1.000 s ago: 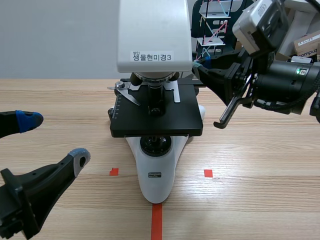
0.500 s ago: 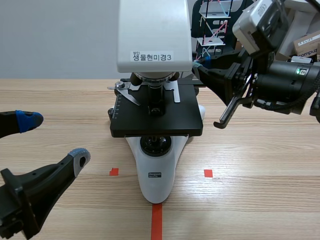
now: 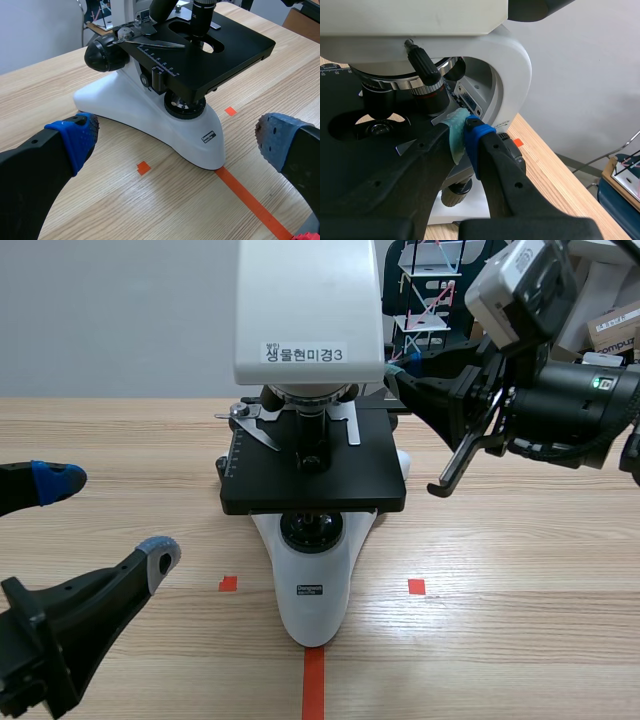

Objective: Return to the home posture

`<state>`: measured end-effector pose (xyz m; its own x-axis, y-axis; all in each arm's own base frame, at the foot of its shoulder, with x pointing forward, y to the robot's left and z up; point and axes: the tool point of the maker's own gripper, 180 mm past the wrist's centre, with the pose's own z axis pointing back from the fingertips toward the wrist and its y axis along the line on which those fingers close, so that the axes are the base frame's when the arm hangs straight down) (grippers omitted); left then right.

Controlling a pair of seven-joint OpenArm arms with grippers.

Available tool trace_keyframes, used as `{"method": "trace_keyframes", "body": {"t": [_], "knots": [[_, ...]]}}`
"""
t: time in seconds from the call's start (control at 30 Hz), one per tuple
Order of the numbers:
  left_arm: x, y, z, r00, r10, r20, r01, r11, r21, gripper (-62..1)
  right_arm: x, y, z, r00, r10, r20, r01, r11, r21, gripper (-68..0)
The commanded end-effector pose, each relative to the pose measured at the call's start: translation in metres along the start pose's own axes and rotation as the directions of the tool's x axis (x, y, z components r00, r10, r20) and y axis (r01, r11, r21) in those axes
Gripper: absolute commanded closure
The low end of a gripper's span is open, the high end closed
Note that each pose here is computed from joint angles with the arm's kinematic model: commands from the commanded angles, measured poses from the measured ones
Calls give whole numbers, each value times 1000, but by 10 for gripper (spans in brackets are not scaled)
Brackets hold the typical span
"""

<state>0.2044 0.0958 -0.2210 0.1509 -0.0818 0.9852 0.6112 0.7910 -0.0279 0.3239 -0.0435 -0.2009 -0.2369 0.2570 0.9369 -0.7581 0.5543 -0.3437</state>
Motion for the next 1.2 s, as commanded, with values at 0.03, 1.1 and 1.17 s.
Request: {"method": "trace_keyframes", "body": {"t": [0.03,1.1,1.17], "knots": [[6,-2,-1,1000,0,21,0,1000,-7,-623,12,-6,1,999,17,38,-17,1000,-5,2],[6,-2,-1,1000,1,21,0,1000,-7,-623,-5,47,121,983,-185,-13,179,965,-193,-643],[6,-2,-1,1000,0,21,0,1000,-7,-623,-3,55,123,980,-199,-11,194,964,-183,-643]]}}
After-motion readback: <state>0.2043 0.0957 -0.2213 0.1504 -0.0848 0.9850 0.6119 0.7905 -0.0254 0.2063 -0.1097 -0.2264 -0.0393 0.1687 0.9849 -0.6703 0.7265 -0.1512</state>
